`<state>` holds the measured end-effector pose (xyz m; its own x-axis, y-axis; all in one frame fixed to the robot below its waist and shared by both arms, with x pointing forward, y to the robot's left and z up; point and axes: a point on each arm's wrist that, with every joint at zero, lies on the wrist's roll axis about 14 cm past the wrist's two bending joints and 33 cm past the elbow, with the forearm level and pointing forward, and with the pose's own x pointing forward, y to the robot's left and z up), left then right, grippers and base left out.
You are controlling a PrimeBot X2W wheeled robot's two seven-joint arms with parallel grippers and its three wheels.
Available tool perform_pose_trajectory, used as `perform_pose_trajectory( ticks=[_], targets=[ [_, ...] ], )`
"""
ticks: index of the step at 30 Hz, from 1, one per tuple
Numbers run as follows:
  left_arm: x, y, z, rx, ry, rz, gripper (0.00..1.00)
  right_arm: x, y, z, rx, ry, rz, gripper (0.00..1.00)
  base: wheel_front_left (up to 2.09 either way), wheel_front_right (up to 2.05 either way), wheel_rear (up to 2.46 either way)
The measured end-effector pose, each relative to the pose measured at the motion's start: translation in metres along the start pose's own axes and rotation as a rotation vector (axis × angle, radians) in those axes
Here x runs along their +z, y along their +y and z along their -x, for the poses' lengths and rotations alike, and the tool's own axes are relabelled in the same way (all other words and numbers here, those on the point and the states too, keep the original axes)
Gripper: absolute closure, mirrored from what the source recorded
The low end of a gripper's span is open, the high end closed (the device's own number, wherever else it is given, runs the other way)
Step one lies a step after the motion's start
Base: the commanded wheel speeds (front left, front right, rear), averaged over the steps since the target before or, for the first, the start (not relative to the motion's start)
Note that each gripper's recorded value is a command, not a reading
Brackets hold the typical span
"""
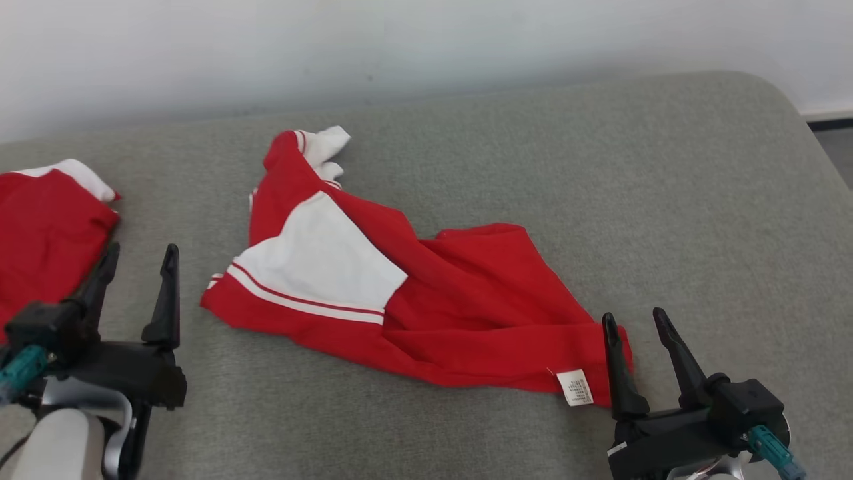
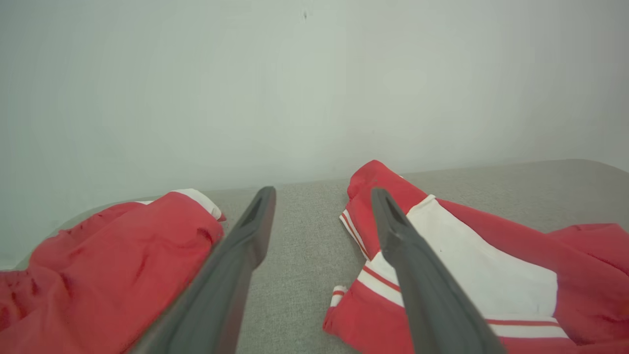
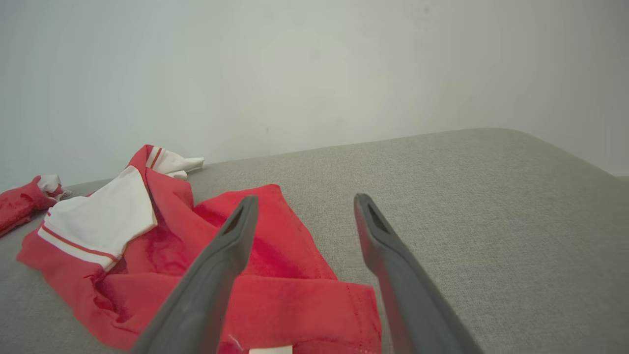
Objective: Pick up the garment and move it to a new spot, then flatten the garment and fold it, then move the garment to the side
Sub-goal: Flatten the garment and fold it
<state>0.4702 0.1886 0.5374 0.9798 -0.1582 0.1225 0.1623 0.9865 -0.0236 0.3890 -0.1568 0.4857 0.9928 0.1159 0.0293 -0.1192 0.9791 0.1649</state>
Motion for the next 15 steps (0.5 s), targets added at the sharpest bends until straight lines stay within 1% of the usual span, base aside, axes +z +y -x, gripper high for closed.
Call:
perform_pose_trajectory(
  ticks=[6, 9, 15],
  targets=[
    [-0.028, -0.009, -0.026, -0.057, 0.096, -0.01, 0.0, -0.007, -0.015, 0.002, -0.045, 0.02, 0.005, 0.0, 0.0, 0.0, 0.0],
    [-0.056, -0.026, -0.034, -0.118, 0.19, -0.007, 0.0, -0.009, -0.023, 0.001, -0.066, 0.028, 0.009, 0.0, 0.0, 0.0, 0.0],
    [-0.088, -0.034, -0.04, -0.154, 0.29, -0.006, 0.0, -0.01, -0.03, 0.001, -0.085, 0.033, 0.016, 0.0, 0.0, 0.0, 0.0]
  ],
)
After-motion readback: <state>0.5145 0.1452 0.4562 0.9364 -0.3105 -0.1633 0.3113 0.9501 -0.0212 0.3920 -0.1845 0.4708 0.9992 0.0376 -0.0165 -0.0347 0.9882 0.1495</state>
